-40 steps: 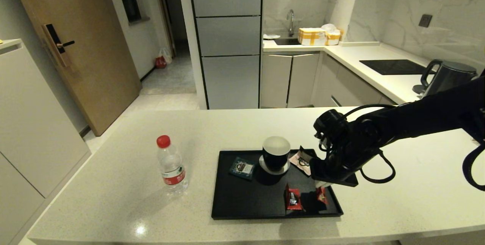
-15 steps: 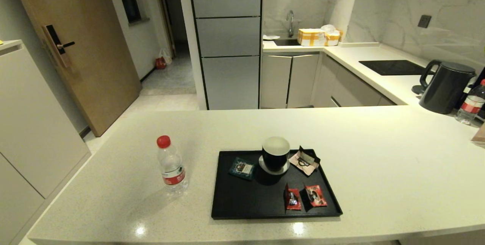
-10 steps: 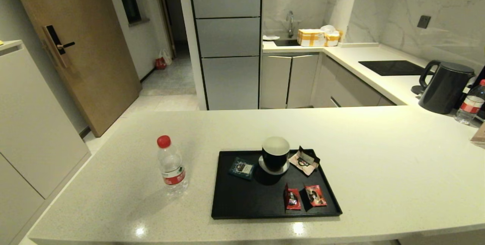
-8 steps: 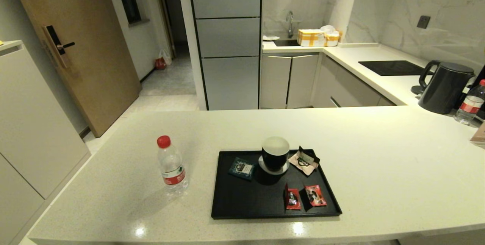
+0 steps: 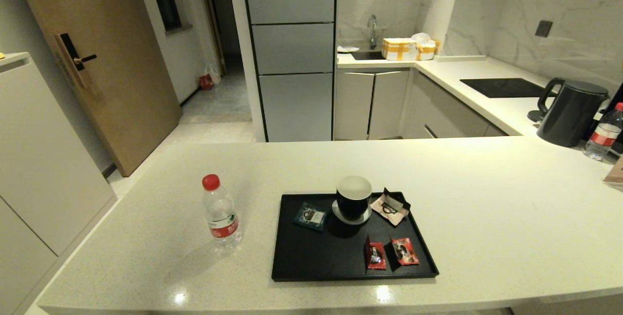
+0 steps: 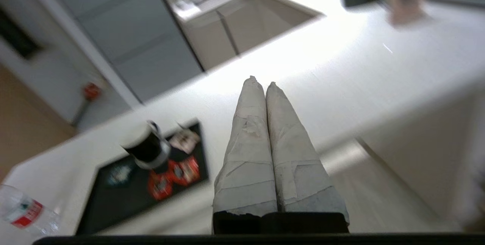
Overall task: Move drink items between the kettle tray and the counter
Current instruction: Return the bottled water to its original position
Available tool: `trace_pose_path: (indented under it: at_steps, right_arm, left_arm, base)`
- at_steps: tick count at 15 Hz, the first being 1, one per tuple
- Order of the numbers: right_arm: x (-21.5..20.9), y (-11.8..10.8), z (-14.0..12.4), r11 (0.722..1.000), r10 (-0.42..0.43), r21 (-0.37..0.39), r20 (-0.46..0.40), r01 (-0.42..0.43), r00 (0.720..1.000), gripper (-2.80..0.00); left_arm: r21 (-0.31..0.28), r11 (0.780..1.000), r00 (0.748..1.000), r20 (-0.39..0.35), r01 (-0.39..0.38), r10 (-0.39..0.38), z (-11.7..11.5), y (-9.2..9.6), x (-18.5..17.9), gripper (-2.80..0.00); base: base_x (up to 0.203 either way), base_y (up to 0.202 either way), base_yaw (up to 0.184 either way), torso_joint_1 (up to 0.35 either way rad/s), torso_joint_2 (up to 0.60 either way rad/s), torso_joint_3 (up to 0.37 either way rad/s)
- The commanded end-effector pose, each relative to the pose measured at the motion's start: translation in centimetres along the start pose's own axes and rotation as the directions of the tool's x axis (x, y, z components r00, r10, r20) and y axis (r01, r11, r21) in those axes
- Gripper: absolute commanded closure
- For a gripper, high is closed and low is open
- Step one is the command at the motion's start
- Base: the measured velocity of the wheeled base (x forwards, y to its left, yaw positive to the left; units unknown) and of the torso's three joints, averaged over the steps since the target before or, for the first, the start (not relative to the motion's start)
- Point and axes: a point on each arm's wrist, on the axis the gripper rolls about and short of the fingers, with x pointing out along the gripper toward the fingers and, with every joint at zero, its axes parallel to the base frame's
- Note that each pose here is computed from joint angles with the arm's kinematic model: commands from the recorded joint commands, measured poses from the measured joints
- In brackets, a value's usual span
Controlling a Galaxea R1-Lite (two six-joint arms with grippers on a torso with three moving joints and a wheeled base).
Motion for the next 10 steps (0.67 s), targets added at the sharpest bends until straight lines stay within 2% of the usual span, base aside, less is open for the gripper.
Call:
trace_pose_path:
  at_steps: [1,3,5,7,8,9,10]
  right_arm:
    - [3.0,0.6,-1.2,0.993,0.116,-0.004,0.167,-0.117,0.979,0.0]
    - [5.9,0.5,-4.6,0.981,0.174,-0.111,0.126,-0.16,0.977,0.0]
    - [8.3,-0.2,-9.3,0.947,0.196,-0.269,0.048,-0.176,0.979,0.0]
    - [9.0,-0.9,-12.4,0.908,0.2,-0.357,-0.093,-0.22,0.975,0.0]
    - [8.9,-0.9,-12.6,0.884,0.227,-0.385,-0.142,-0.265,0.964,0.0]
    - [8.8,-0.8,-12.5,0.873,0.241,-0.397,-0.152,-0.282,0.959,0.0]
    - [8.9,-0.8,-12.5,0.877,0.24,-0.39,-0.147,-0.279,0.96,0.0]
  left_arm:
    - [-0.002,1.0,1.0,-0.002,-0.002,0.002,0.0,0.0,0.0,0.0]
    - [-0.001,1.0,1.0,-0.002,0.0,0.0,0.0,0.0,0.0,0.0]
    - [-0.002,1.0,1.0,-0.002,-0.002,0.002,0.0,0.0,0.0,0.0]
    - [0.0,1.0,1.0,-0.002,0.0,0.0,0.0,0.0,0.0,0.0]
    - [0.0,1.0,1.0,0.0,0.0,0.0,0.0,0.0,0.0,0.0]
    - [0.0,1.0,1.0,-0.002,0.0,0.0,0.0,0.0,0.0,0.0]
    - [0.0,1.0,1.0,-0.002,0.0,0.0,0.0,0.0,0.0,0.0]
  base:
    - [0.0,0.0,0.0,0.0,0.0,0.0]
    - [0.0,0.0,0.0,0.0,0.0,0.0]
    - [0.0,0.0,0.0,0.009,-0.01,-0.01]
    - [0.0,0.0,0.0,0.011,-0.01,-0.007]
    - [0.0,0.0,0.0,0.035,-0.02,-0.015]
    - [0.0,0.0,0.0,0.0,0.0,0.0]
    - [0.0,0.0,0.0,0.0,0.0,0.0]
